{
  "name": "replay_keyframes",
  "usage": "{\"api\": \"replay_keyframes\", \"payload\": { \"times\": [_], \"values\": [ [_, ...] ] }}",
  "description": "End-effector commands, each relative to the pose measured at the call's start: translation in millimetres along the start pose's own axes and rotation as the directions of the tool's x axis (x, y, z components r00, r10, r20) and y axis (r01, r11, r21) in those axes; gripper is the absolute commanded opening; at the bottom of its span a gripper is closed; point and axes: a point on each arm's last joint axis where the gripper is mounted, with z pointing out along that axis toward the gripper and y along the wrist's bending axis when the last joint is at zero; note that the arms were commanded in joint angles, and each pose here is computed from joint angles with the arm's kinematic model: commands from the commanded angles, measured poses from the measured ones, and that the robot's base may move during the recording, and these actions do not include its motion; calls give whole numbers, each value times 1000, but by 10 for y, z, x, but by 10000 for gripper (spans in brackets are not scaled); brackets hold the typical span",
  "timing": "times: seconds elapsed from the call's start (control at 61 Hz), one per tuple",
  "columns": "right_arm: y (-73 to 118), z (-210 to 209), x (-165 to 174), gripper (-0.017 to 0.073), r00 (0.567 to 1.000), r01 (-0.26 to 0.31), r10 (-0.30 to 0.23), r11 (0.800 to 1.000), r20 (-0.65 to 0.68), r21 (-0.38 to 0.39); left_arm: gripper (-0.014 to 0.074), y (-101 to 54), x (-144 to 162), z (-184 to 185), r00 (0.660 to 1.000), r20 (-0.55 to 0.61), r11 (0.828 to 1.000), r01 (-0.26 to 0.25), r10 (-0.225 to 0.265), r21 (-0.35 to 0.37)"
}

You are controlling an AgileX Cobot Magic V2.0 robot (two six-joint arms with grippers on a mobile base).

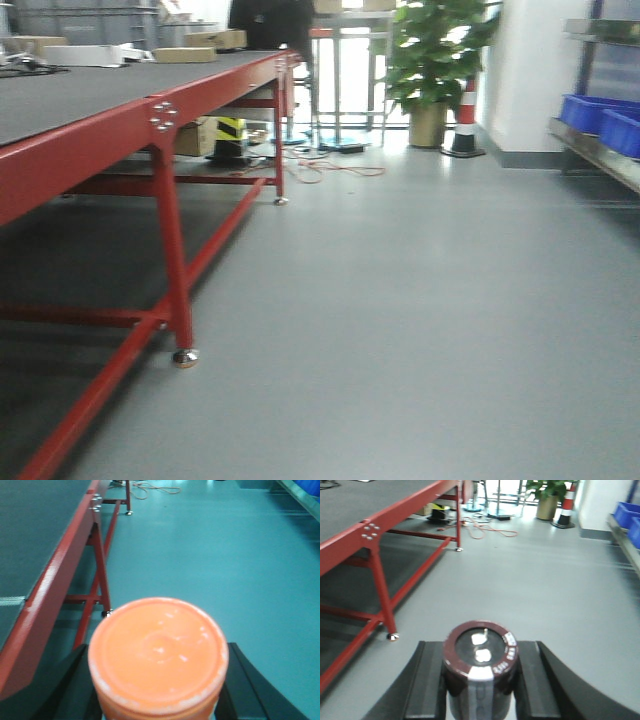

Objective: Place cylindrical capacitor in blue bin on shelf
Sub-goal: 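Drive the base away from the table toward the blue-bin shelf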

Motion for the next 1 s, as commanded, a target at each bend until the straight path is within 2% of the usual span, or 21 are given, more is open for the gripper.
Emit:
{"api": "replay_keyframes", "payload": {
  "times": [0.0,0.984],
  "values": [
    [1,-25,-42,-162,999,8,-8,1000,34,1,-111,-12,-37,-35,1000,28,1000,3,-3,12],
    [1,-25,-42,-162,999,8,-8,1000,34,1,-111,-10,-36,-48,999,32,1000,3,-3,12]
  ]
}}
